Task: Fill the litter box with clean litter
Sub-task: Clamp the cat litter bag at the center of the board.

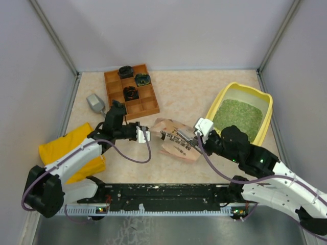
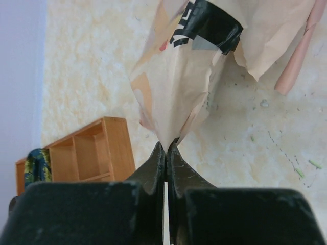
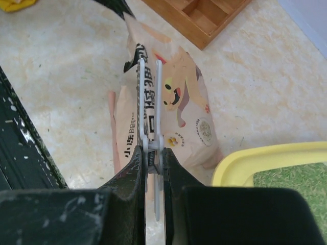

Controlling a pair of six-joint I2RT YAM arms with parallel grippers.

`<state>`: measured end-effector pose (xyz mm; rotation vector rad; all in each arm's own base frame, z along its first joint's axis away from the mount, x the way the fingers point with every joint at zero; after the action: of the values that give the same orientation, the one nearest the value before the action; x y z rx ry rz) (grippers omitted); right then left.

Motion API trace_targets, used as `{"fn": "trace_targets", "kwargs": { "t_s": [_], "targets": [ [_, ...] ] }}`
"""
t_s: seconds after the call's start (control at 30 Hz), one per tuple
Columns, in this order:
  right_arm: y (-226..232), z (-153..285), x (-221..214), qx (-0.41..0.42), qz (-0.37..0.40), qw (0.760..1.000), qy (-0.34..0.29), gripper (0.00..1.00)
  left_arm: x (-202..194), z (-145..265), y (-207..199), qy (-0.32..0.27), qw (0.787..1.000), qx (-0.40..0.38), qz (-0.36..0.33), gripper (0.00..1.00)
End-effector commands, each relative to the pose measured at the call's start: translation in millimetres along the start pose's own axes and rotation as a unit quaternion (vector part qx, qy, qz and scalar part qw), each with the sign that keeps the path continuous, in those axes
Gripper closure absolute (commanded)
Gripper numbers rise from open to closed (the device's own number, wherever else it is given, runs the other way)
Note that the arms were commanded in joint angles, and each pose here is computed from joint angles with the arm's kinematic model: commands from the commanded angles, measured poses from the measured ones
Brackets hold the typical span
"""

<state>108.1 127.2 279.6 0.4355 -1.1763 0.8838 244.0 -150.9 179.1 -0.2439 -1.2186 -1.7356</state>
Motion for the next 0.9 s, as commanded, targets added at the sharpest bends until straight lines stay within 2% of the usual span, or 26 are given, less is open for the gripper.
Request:
{"fn": "trace_targets", "kwargs": {
  "t_s": [0.0,0.23,0.37,0.6,0.87],
  "targets": [
    [-4.6,7.4,23.4,0.041,0.096,0.994,0.013,1.0,44.4,21.6,28.0,-0.087,0.996,0.029,-0.022,1.0],
    [-6.6,-4.8,14.7,0.055,0.143,0.985,0.078,1.0,55.4,33.9,31.6,-0.093,0.994,0.033,-0.04,1.0],
    [-12.9,-8.2,12.4,0.036,0.17,0.978,0.112,1.0,54.7,38.0,30.4,-0.084,0.994,0.041,-0.049,1.0],
    [-15.8,-15.9,14.7,0.043,0.204,0.968,0.14,1.0,56.8,40.4,31.9,-0.085,0.993,0.046,-0.06,1.0],
    [-16.6,-21.2,18.6,0.036,0.202,0.97,0.134,1.0,55.4,39.0,31.1,-0.084,0.993,0.045,-0.063,1.0]
  ]
}}
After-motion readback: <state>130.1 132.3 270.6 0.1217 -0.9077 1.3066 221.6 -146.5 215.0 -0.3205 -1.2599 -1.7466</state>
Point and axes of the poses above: each gripper's point midway between its finger pads, its own z axis back along the fingers, its own y axis along the line the jaws close on, x = y × z, the point moved 9 cm from there along z, back along the fingers, and after that the axes turned 2 degrees about -z, right-handed, at the moved point
